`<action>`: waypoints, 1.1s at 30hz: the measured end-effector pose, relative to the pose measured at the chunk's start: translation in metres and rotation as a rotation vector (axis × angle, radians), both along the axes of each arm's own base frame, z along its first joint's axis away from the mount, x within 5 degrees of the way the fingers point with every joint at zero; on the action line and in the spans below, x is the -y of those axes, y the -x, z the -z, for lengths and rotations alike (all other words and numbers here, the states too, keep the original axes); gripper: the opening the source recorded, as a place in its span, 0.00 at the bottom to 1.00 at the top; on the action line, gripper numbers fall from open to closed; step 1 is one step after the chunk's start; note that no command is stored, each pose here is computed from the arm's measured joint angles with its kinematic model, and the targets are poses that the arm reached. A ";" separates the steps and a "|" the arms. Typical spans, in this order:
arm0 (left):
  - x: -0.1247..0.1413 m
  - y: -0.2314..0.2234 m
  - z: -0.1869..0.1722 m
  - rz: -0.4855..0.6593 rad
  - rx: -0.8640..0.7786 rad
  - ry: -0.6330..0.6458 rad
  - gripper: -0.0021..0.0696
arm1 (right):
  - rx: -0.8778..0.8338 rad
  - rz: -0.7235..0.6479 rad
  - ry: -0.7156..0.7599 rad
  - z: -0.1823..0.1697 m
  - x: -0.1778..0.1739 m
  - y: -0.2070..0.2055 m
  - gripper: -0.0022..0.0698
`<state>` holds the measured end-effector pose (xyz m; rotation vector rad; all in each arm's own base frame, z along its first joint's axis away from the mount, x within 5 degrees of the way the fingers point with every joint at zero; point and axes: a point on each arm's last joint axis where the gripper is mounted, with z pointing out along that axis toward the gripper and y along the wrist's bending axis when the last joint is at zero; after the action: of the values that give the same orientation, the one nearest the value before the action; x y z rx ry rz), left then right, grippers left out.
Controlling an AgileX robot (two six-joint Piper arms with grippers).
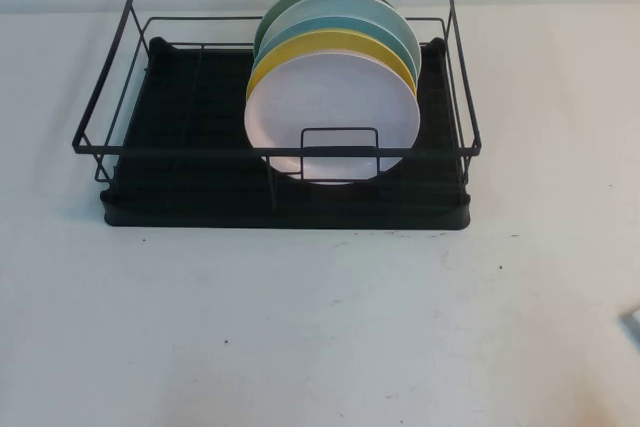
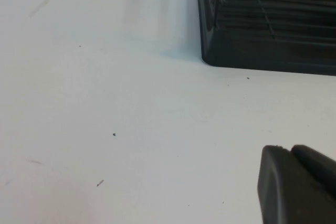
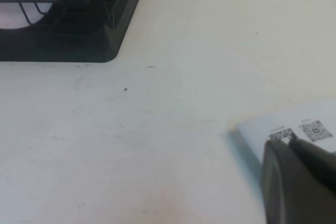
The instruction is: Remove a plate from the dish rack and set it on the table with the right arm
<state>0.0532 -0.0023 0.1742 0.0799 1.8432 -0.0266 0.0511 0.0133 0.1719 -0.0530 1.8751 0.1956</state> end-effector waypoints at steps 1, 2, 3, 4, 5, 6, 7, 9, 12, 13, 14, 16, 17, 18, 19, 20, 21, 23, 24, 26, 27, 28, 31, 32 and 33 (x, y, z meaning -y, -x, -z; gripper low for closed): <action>0.000 0.000 0.000 0.000 0.000 0.000 0.02 | 0.000 0.000 0.000 0.000 0.000 0.000 0.00; 0.000 0.000 0.000 0.000 0.000 0.000 0.02 | 0.003 0.000 -0.015 -0.001 0.000 0.000 0.00; 0.000 0.000 0.000 0.000 0.000 0.000 0.02 | 0.007 0.001 -0.030 0.000 -0.001 0.000 0.00; 0.000 0.000 0.000 0.000 0.000 0.000 0.02 | 0.014 0.003 -0.055 -0.001 -0.001 0.000 0.00; 0.000 0.000 0.000 0.000 0.000 0.000 0.02 | 0.021 0.005 -0.086 -0.002 -0.002 -0.001 0.00; 0.000 0.000 0.000 0.000 0.000 0.000 0.02 | 0.029 0.007 -0.116 -0.003 -0.002 -0.001 0.00; 0.000 0.000 0.000 0.000 0.000 0.000 0.02 | 0.037 0.009 -0.157 -0.005 -0.003 -0.001 0.00; 0.000 0.000 0.000 0.000 0.000 0.000 0.02 | 0.065 0.020 -0.244 -0.008 -0.004 -0.002 0.00; 0.000 0.000 0.000 0.000 0.000 0.000 0.02 | 0.111 0.045 -0.370 -0.015 -0.003 -0.003 0.00; 0.000 0.000 0.000 0.000 0.000 0.000 0.02 | 0.124 0.054 -0.418 -0.017 -0.003 -0.003 0.00; 0.000 0.000 0.000 0.000 0.000 0.000 0.02 | 0.132 0.062 -0.465 -0.018 -0.003 -0.004 0.00; 0.000 0.000 0.000 0.000 0.000 0.000 0.02 | 0.142 0.072 -0.524 -0.020 -0.002 -0.004 0.00; 0.000 0.000 0.000 0.000 0.000 0.000 0.02 | 0.148 0.077 -0.542 -0.021 -0.002 -0.004 0.00; 0.000 0.000 0.000 0.000 0.000 0.000 0.02 | 0.150 0.079 -0.553 -0.021 -0.002 -0.004 0.00; 0.000 0.000 0.000 0.000 0.000 0.000 0.02 | 0.155 0.083 -0.563 -0.022 -0.002 -0.004 0.00; 0.000 0.000 0.000 0.000 0.000 0.000 0.02 | 0.156 0.085 -0.580 -0.022 -0.001 -0.004 0.00; 0.000 0.000 0.000 0.000 0.000 0.000 0.02 | 0.158 0.089 -0.600 -0.023 -0.001 -0.004 0.00; 0.000 0.000 0.000 0.000 0.000 0.000 0.02 | 0.156 0.094 -0.674 -0.024 -0.002 -0.004 0.00; 0.000 0.000 0.000 0.000 0.000 0.000 0.02 | 0.154 0.096 -0.707 -0.024 -0.002 -0.004 0.00; 0.000 0.000 0.000 0.000 0.000 0.000 0.02 | 0.146 0.106 -0.788 -0.025 -0.002 -0.004 0.00; 0.000 0.000 0.000 0.000 0.000 0.000 0.02 | 0.131 0.112 -0.808 -0.025 -0.002 -0.005 0.00; 0.000 0.000 0.000 0.000 0.000 0.000 0.02 | 0.101 0.121 -0.820 -0.023 -0.002 -0.007 0.00; 0.000 0.000 0.000 0.000 0.000 0.000 0.02 | -0.015 0.117 -0.784 -0.025 -0.007 -0.015 0.00; 0.000 0.000 0.000 0.000 0.000 0.000 0.02 | -0.050 0.105 -0.756 -0.029 -0.009 -0.019 0.00; 0.000 0.000 0.000 0.000 0.000 0.000 0.02 | -0.074 0.085 -0.726 -0.035 -0.011 -0.022 0.00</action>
<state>0.0532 -0.0023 0.1742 0.0799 1.8432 -0.0266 0.0732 0.0240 0.2066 0.5339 1.7745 0.8120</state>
